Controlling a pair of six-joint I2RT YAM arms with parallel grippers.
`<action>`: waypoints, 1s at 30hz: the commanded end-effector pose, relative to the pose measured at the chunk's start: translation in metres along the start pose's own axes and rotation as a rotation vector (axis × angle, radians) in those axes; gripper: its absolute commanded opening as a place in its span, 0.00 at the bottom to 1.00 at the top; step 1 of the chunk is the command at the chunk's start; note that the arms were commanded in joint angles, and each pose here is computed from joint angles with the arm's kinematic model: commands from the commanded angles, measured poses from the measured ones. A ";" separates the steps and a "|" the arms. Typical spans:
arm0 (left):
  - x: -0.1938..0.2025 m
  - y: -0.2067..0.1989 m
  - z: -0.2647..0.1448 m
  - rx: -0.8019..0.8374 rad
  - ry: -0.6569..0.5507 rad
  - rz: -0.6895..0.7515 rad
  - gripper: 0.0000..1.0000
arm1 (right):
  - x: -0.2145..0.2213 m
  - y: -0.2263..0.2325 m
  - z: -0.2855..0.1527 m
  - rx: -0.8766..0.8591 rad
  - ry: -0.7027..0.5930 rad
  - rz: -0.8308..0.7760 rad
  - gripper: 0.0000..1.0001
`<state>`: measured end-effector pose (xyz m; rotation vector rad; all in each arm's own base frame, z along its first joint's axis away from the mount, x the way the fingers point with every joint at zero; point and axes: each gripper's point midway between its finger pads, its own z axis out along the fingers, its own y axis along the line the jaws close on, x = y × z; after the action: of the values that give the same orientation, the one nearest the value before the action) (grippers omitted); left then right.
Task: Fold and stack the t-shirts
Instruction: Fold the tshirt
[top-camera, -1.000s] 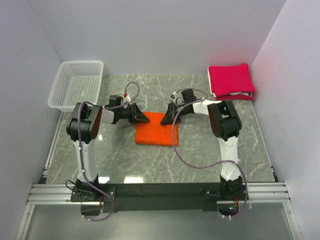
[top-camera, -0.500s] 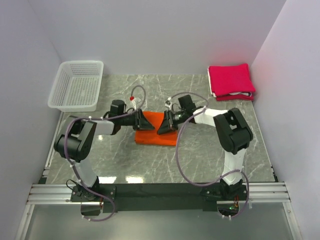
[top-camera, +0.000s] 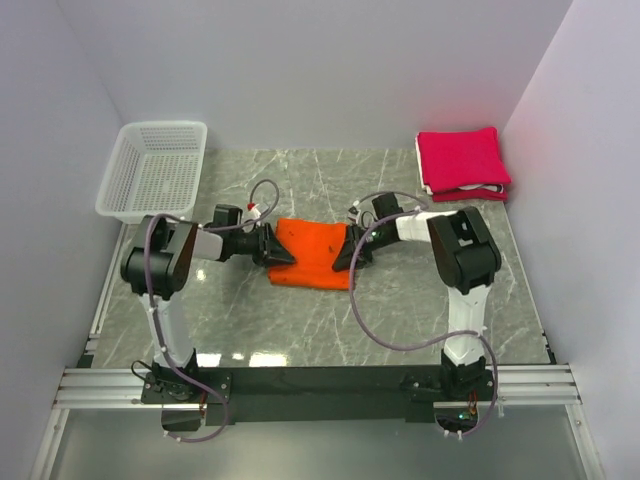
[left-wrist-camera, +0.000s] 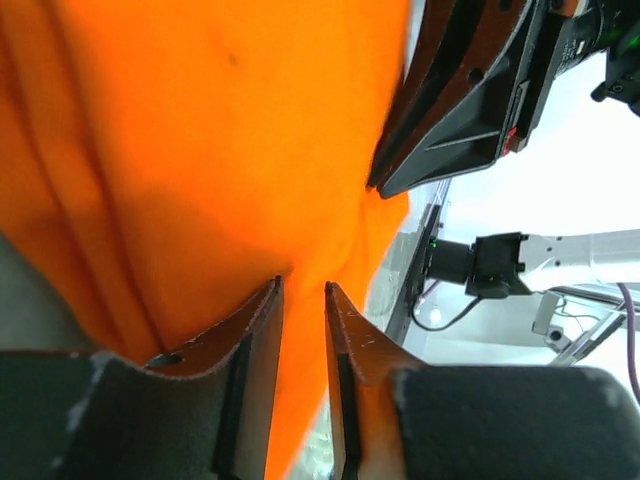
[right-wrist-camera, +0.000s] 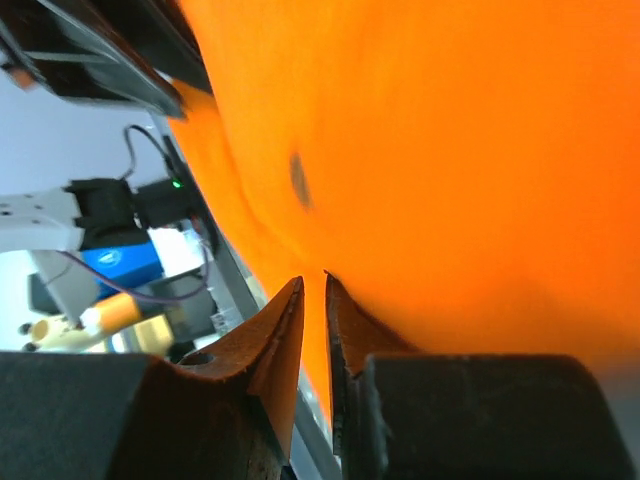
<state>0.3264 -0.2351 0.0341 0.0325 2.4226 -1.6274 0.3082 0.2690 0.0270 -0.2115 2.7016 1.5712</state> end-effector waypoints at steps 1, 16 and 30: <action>0.001 -0.046 -0.019 0.049 -0.025 0.167 0.30 | 0.017 0.029 -0.018 0.027 -0.010 -0.110 0.22; 0.062 0.001 0.008 -0.027 0.099 0.005 0.30 | 0.067 -0.012 0.023 0.022 0.137 0.015 0.27; 0.007 -0.037 -0.038 -0.026 0.009 0.264 0.34 | 0.044 0.001 -0.031 0.092 0.035 -0.098 0.24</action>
<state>0.2875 -0.2225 0.0408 0.1092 2.4785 -1.6527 0.2532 0.2571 0.0212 -0.3048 2.7631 1.6350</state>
